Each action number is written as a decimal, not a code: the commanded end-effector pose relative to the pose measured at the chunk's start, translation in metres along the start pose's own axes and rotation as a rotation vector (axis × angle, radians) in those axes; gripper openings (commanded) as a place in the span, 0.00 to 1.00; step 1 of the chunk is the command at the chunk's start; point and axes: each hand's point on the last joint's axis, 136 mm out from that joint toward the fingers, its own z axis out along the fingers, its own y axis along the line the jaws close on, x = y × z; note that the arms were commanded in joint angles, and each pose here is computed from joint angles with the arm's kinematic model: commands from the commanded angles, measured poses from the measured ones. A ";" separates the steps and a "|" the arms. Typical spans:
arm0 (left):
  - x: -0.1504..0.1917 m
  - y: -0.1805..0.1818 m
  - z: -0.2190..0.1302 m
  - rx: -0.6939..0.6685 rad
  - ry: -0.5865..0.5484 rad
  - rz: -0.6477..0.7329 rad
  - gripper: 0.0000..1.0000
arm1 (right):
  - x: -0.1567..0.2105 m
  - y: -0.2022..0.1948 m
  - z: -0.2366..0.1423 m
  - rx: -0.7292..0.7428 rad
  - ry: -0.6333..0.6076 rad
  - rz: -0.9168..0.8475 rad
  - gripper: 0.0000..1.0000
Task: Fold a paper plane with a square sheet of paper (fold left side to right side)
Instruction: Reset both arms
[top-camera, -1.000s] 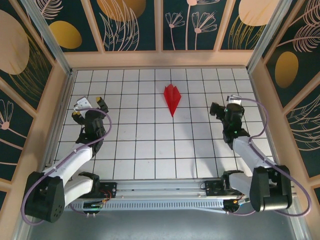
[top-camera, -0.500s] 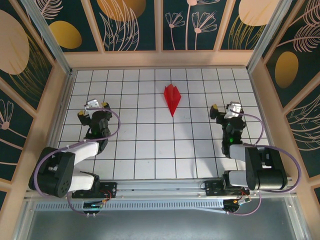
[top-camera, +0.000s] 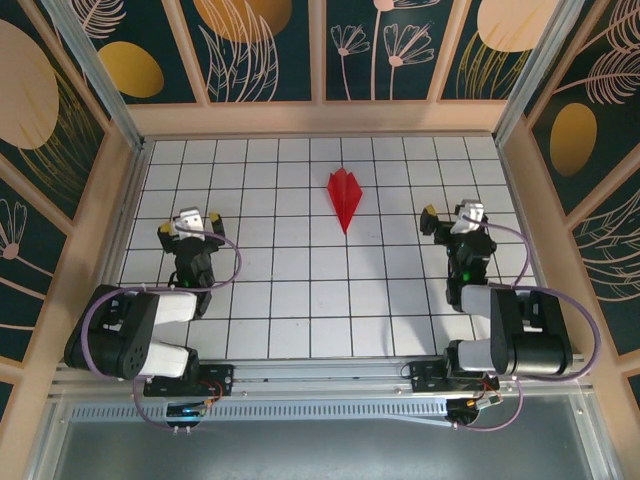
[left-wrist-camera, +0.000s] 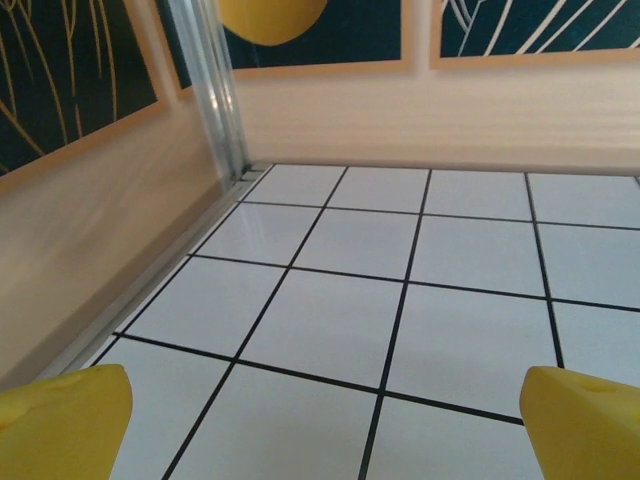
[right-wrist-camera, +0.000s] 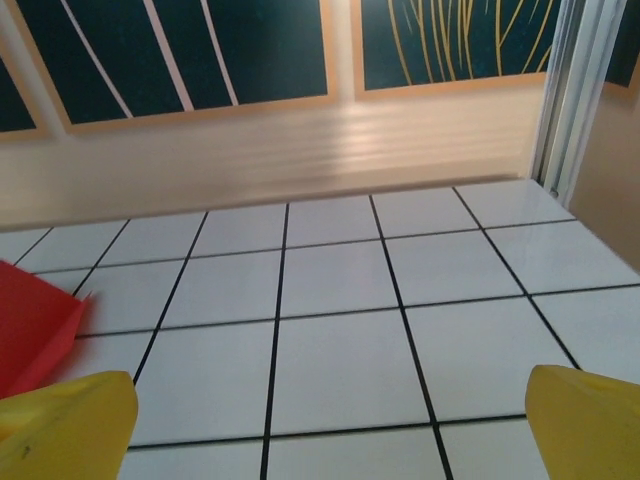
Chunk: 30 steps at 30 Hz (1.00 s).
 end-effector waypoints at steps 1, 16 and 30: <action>-0.016 -0.006 -0.004 0.100 -0.106 -0.032 0.99 | 0.002 0.004 -0.008 -0.029 -0.061 -0.002 0.99; 0.000 0.003 0.017 0.122 -0.045 -0.106 0.99 | 0.021 -0.009 0.012 0.006 0.005 0.039 0.99; 0.001 0.009 0.020 0.119 -0.036 -0.124 0.99 | 0.021 -0.008 0.013 0.008 0.006 0.034 0.99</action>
